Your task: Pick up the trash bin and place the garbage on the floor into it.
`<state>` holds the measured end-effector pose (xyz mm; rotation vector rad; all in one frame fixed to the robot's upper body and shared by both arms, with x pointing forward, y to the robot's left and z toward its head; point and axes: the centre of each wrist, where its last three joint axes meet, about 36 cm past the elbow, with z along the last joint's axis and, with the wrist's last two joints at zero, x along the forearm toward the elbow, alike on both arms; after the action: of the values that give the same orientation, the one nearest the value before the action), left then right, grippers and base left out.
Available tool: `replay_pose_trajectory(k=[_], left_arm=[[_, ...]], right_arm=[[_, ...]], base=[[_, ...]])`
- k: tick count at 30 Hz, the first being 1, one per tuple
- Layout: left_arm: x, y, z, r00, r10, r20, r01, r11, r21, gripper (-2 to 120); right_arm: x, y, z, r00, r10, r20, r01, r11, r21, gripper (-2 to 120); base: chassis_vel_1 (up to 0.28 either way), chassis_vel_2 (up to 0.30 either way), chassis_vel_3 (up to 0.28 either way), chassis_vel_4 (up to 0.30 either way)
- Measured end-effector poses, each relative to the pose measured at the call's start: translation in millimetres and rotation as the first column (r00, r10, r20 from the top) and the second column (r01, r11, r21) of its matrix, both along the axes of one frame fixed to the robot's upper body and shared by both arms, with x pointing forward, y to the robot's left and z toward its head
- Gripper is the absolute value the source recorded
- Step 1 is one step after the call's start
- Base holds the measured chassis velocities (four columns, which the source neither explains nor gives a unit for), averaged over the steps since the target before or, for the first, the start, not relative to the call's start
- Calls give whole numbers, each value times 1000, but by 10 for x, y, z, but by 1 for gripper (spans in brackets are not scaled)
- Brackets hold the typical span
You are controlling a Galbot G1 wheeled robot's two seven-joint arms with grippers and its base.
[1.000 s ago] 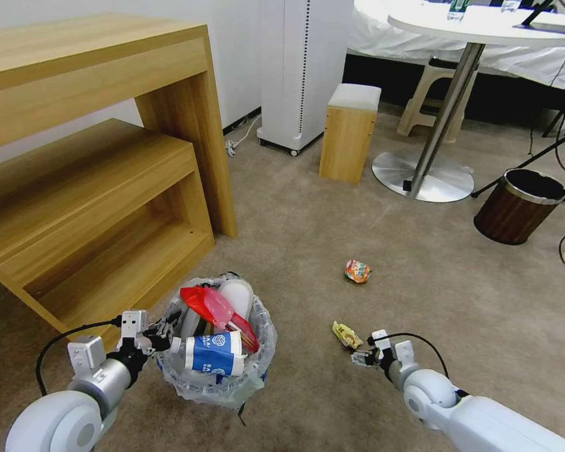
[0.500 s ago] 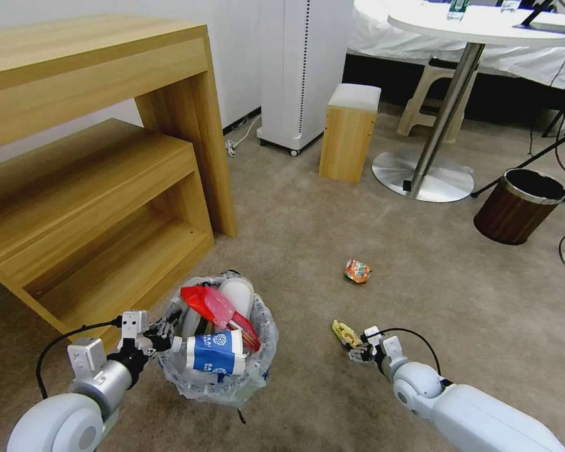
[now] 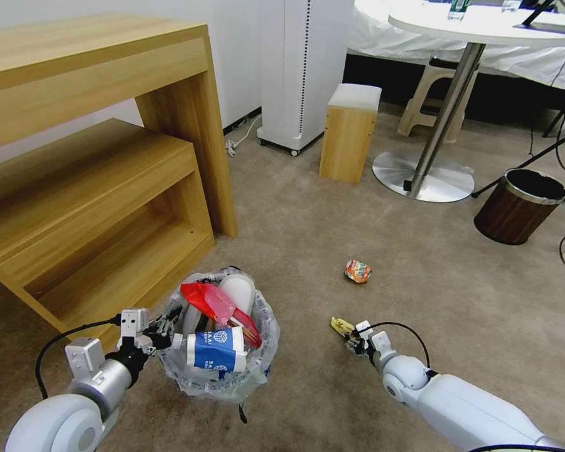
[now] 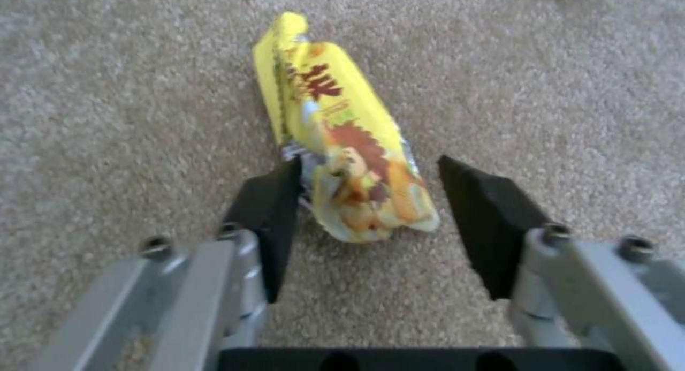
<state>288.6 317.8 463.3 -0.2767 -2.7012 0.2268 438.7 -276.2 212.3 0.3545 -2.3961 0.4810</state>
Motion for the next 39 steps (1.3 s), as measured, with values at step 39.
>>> replay_pose_trajectory(k=[39], left_arm=[[24,95,-62,999,2,-54,0,999,45,3]], right_arm=[[38,442,2283,636,420,647,-764,463,450,0]], base=[[0,0,0,0]])
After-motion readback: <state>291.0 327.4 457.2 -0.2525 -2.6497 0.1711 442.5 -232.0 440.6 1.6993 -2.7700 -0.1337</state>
